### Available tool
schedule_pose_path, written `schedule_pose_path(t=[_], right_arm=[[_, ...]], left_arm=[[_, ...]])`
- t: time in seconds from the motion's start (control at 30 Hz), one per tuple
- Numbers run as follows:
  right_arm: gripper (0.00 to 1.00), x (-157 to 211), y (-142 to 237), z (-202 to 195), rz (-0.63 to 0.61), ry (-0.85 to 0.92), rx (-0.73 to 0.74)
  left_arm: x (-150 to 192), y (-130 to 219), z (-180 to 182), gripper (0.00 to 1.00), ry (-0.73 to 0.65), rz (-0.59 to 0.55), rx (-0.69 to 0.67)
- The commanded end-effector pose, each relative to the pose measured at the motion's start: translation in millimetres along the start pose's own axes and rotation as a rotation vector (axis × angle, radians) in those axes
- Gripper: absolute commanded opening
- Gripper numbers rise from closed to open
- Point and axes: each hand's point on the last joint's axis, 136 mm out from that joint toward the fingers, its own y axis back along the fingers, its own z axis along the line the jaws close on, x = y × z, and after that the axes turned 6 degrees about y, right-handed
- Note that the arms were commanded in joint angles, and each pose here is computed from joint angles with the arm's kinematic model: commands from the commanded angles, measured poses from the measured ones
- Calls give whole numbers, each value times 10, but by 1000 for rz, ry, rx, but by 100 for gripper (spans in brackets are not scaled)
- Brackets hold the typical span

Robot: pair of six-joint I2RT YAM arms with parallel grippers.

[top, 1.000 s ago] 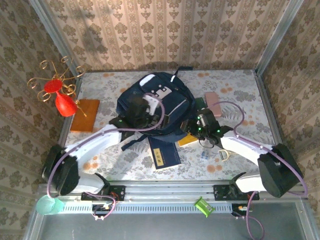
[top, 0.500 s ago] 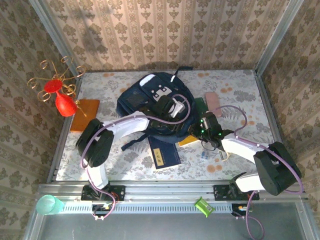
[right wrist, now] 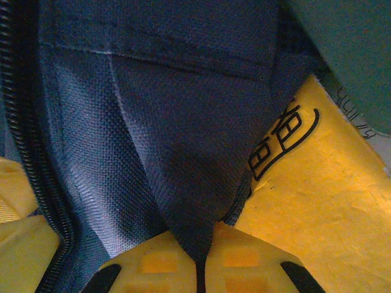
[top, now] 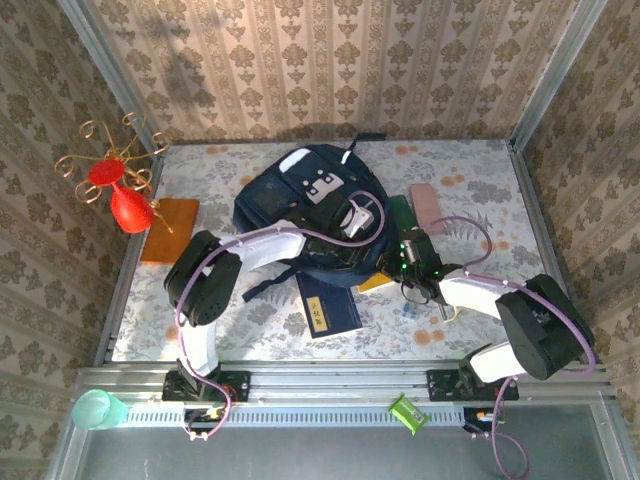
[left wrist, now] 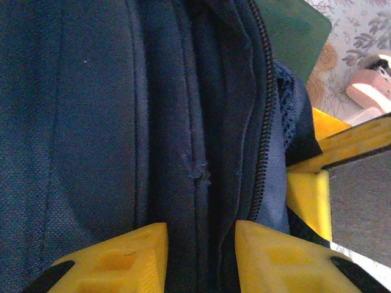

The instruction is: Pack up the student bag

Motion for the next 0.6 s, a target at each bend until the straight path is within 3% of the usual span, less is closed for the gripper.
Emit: schedule_pose_path(t=[0.0, 0.2, 0.33, 0.57], right_arm=[[10, 98, -53, -138, 27, -16, 46], [10, 114, -78, -138, 38, -13, 46], [10, 120, -99, -142, 41, -13, 46], [10, 120, -100, -138, 44, -13, 46]], left_arm=[[-98, 247, 131, 35, 43, -78, -48], [-177, 480, 373, 41, -23, -153, -205], [-175, 454, 377, 54, -103, -163, -256], [-72, 162, 452, 72, -185, -49, -335]])
